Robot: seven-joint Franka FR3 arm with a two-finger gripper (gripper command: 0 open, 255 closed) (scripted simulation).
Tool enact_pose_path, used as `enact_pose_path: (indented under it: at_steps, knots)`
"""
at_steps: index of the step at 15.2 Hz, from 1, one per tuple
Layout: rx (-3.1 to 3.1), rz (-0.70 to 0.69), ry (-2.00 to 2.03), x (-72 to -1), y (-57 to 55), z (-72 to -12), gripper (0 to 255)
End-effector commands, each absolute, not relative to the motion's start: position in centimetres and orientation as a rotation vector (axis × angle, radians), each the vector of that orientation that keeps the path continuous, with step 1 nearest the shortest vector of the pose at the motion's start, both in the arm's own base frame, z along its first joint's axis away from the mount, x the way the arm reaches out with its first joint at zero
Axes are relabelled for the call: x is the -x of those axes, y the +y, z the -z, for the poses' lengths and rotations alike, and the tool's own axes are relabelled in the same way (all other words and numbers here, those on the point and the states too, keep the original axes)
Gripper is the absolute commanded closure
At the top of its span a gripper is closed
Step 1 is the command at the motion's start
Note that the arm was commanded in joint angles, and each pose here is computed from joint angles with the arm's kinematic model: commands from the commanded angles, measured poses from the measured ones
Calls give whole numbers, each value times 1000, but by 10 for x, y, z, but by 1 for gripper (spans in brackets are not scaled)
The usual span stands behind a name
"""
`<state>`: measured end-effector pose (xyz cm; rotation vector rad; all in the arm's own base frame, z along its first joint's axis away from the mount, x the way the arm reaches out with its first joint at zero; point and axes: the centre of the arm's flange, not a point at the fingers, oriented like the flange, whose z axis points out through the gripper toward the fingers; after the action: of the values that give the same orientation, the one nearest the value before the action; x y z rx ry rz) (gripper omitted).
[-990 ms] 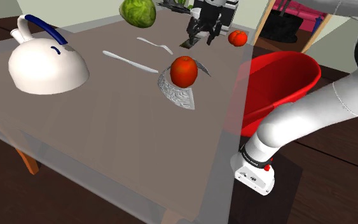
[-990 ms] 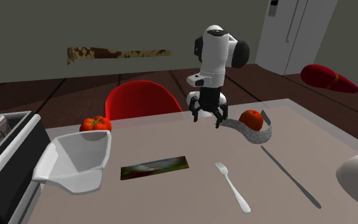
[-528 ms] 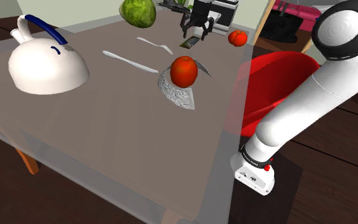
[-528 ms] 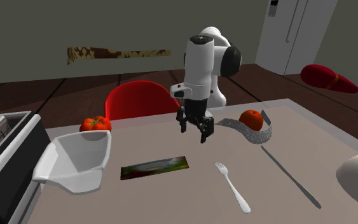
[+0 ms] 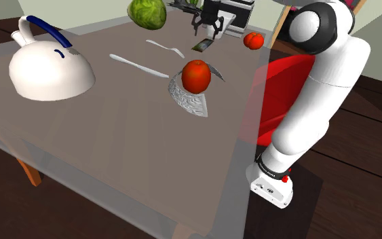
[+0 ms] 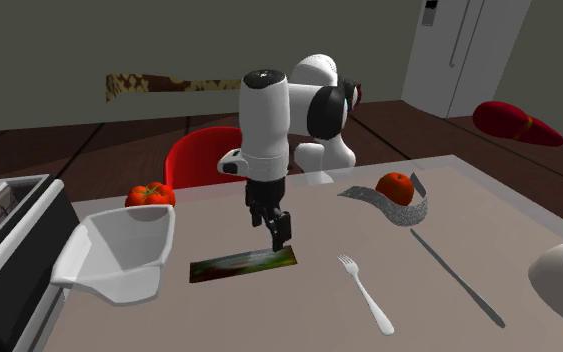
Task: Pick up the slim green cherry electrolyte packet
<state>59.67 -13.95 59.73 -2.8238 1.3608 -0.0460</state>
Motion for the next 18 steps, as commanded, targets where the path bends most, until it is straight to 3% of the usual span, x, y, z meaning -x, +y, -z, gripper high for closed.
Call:
enact_pose_path:
  at_steps: [1, 12, 13, 18]
  knots:
    - [2776, 25, 1454, -615, -163, -591, 0]
    - [2733, 7, 1532, -628, -183, -547, 0]
    - [2733, 7, 1532, -628, -184, -547, 255]
    - [2733, 7, 1532, -628, -184, -547, 255]
